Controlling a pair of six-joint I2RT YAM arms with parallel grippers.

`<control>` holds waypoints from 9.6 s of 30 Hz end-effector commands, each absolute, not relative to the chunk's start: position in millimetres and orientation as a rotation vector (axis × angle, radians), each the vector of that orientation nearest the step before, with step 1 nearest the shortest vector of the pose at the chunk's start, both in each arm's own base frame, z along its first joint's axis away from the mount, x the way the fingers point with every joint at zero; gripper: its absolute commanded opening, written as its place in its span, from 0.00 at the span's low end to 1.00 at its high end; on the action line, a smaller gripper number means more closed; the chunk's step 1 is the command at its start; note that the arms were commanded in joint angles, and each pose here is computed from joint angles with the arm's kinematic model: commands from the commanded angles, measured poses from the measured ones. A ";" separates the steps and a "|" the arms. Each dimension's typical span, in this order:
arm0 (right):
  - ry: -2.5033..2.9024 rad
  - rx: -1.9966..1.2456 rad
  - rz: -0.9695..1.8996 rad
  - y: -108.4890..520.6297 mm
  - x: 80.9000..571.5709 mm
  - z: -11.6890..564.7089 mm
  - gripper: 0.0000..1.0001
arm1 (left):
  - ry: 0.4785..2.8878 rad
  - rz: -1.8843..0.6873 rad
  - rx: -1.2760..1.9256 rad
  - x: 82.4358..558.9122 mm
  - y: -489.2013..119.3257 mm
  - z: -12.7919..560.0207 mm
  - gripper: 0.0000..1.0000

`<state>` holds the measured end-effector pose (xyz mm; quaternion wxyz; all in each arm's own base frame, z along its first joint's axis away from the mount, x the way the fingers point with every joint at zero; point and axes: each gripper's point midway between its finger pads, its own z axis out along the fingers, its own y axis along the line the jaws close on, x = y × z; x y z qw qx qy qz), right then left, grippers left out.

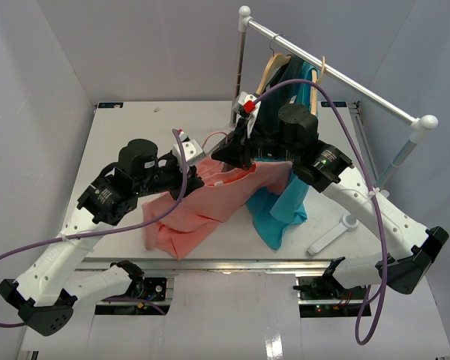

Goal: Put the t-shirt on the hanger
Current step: Place the T-shirt on the hanger, then place the hanger at the clothesline.

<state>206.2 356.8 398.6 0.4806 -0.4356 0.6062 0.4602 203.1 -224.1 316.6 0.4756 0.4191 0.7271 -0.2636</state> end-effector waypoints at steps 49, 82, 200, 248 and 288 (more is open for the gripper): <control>1.402 -1.671 1.119 314.0 158.1 322.4 0.12 | 1.630 -0.696 1.078 128.9 -180.2 339.0 0.00; 1.870 -0.765 0.792 300.8 146.4 310.0 0.08 | 1.716 -0.471 0.343 234.9 -159.5 353.3 0.98; 1.855 -0.080 -0.109 192.9 218.3 367.8 0.08 | 1.566 -0.896 0.595 338.4 -288.2 325.6 0.81; 1.882 0.019 -0.237 107.2 224.0 390.1 0.08 | 1.742 -0.677 0.485 403.8 -284.3 298.7 0.84; 1.668 -0.009 -0.281 143.1 264.8 439.8 0.08 | 1.730 -0.493 0.480 430.9 -251.5 296.5 0.64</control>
